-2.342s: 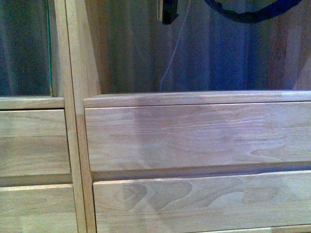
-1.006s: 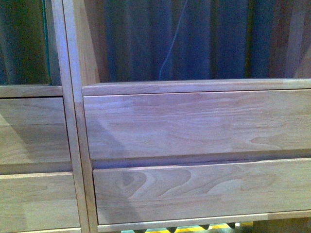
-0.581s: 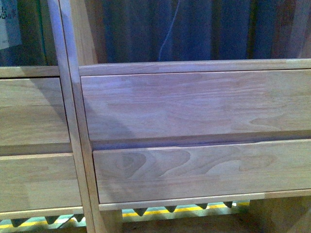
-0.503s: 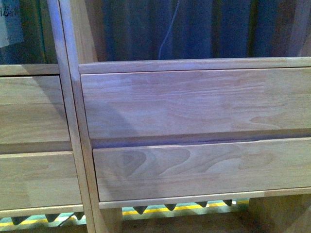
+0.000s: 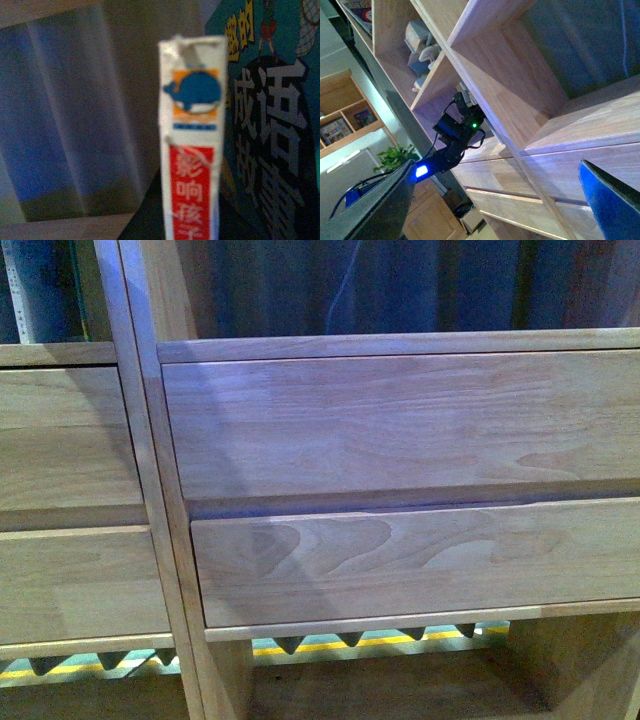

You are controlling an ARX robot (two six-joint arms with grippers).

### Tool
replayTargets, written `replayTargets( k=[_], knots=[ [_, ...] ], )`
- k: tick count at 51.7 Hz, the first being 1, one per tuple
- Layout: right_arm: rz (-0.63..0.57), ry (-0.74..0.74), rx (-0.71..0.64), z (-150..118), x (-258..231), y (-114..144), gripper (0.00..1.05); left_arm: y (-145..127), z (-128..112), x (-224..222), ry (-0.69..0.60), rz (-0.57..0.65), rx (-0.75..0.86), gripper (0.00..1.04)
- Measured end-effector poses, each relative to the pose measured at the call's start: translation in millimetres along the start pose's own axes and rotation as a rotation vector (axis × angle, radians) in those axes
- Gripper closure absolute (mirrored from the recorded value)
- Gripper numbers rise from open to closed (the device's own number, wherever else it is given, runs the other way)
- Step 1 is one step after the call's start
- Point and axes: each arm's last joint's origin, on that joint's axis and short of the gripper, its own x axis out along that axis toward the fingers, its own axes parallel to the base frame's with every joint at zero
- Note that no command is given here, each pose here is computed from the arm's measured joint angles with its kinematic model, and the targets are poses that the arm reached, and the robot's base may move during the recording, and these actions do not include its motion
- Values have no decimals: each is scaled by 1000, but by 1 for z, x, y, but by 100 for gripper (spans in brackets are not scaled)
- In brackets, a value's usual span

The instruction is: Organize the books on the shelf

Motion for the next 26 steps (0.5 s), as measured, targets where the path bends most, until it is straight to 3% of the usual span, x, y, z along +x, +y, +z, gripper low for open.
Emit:
replayTargets(
  k=[5, 26],
  knots=[
    [0, 0, 0, 0, 0, 0, 7, -1, -1, 0, 9, -17, 3, 96],
    [0, 0, 0, 0, 0, 0, 7, -4, -25, -27, 166, -84, -12, 29]
  ],
)
